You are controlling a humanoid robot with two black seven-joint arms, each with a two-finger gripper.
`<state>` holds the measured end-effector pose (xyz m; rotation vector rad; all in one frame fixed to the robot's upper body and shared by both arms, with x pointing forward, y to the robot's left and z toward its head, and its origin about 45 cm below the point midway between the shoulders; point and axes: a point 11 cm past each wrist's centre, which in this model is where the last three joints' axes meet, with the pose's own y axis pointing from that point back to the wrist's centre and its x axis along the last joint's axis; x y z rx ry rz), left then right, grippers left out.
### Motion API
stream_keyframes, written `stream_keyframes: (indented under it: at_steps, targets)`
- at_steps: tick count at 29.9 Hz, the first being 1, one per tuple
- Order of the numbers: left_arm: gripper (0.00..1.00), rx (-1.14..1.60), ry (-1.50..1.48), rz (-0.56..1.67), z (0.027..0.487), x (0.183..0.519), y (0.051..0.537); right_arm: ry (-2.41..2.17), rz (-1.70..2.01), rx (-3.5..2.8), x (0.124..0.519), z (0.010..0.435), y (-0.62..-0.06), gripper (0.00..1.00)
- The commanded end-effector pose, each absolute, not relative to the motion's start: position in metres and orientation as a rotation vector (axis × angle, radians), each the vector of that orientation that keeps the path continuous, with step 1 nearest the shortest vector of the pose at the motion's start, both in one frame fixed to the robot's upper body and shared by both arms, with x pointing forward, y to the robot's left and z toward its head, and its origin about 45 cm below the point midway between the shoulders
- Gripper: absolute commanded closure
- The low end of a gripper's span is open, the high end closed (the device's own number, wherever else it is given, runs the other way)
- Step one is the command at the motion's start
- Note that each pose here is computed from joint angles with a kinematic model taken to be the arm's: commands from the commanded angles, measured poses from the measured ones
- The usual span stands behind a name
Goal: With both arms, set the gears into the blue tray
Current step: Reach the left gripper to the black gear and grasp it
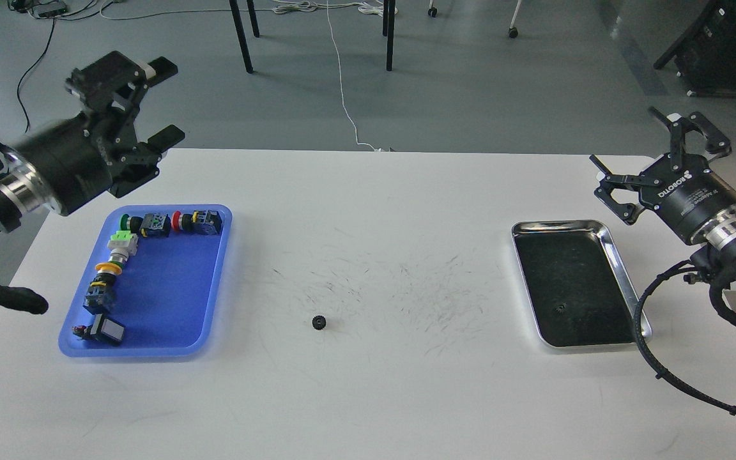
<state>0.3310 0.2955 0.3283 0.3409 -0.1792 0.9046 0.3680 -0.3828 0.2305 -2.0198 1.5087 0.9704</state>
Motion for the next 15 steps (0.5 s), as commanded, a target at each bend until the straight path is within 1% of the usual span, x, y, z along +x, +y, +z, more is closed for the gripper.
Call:
stream_keyframes:
  at_steps: [1, 5, 10, 15]
  targets:
    - [0.02, 0.565, -0.341, 0.767, 0.302, 0.322, 0.290, 1.516, 0.997, -1.993, 0.362, 0.222, -0.385, 0.06]
    - [0.02, 0.767, -0.492, 0.649, 0.266, 0.312, 0.283, 1.497, 1.008, -2.018, 0.361, 0.219, -0.377, 0.06]
    - [0.02, 0.906, -0.692, 0.571, 0.239, 0.311, 0.266, 1.492, 1.022, -2.037, 0.361, 0.216, -0.372, 0.06]
    - [0.02, 0.990, -0.829, 0.445, 0.204, 0.296, 0.238, 1.489, 1.022, -2.038, 0.361, 0.216, -0.371, 0.06]
